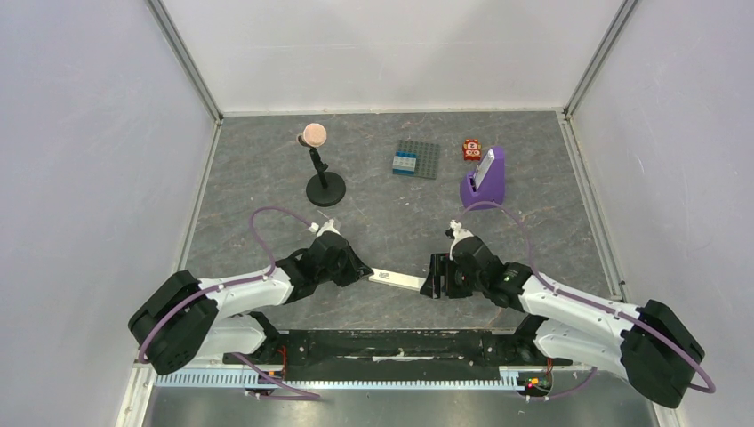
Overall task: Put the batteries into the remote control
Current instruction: Load the battery cover into the remote control.
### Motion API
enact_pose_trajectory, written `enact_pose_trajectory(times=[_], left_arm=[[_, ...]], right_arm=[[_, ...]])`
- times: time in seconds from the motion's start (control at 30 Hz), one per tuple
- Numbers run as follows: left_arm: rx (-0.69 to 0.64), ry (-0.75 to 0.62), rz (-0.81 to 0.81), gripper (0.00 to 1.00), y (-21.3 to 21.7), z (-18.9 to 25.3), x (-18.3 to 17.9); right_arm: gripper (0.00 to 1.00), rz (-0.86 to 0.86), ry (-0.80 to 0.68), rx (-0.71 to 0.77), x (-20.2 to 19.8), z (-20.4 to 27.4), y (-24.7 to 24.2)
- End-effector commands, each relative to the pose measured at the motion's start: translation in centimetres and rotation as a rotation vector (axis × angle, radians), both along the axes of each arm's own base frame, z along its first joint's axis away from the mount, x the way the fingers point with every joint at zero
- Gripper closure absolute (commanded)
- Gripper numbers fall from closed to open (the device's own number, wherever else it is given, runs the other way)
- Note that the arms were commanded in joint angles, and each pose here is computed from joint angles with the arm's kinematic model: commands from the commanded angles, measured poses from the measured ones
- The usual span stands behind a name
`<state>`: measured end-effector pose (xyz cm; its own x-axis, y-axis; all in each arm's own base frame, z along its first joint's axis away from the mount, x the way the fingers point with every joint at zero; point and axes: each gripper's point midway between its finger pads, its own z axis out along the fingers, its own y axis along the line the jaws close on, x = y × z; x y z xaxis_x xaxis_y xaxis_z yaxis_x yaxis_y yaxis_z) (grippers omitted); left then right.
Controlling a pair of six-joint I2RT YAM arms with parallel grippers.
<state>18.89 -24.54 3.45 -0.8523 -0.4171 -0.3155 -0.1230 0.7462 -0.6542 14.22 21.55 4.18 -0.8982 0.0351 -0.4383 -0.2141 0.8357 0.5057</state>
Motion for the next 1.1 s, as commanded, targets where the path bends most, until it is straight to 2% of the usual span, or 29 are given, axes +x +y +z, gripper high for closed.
enact_pose_trajectory(times=[0.0,0.1,0.2,0.33,0.4,0.7,1.07], left_arm=[[0.086,0.018,-0.017,0.98,1.4,-1.9,-0.9],[0.088,0.017,-0.019,0.98,1.5,-1.9,-1.0],[0.090,0.017,-0.021,0.98,1.5,-2.0,-1.0],[0.091,0.020,-0.024,0.98,1.6,-2.1,-1.2],[0.090,0.020,-0.024,0.98,1.6,-2.1,-1.2],[0.062,0.007,-0.035,0.98,1.4,-2.0,-1.3],[0.020,0.018,-0.100,0.98,0.2,-2.2,-1.9]], right_arm=[[0.37,-0.022,0.015,-0.012,0.1,-0.7,0.0],[0.44,-0.057,-0.013,-0.037,0.9,-1.0,-0.5],[0.46,-0.071,-0.036,-0.033,1.6,-0.6,-0.3],[0.37,-0.088,-0.062,0.008,2.2,0.5,0.3],[0.37,-0.098,-0.071,0.027,2.4,0.9,0.5],[0.58,-0.125,-0.022,0.039,2.4,-0.2,1.1],[0.72,-0.121,0.036,-0.010,1.7,-2.4,0.7]])
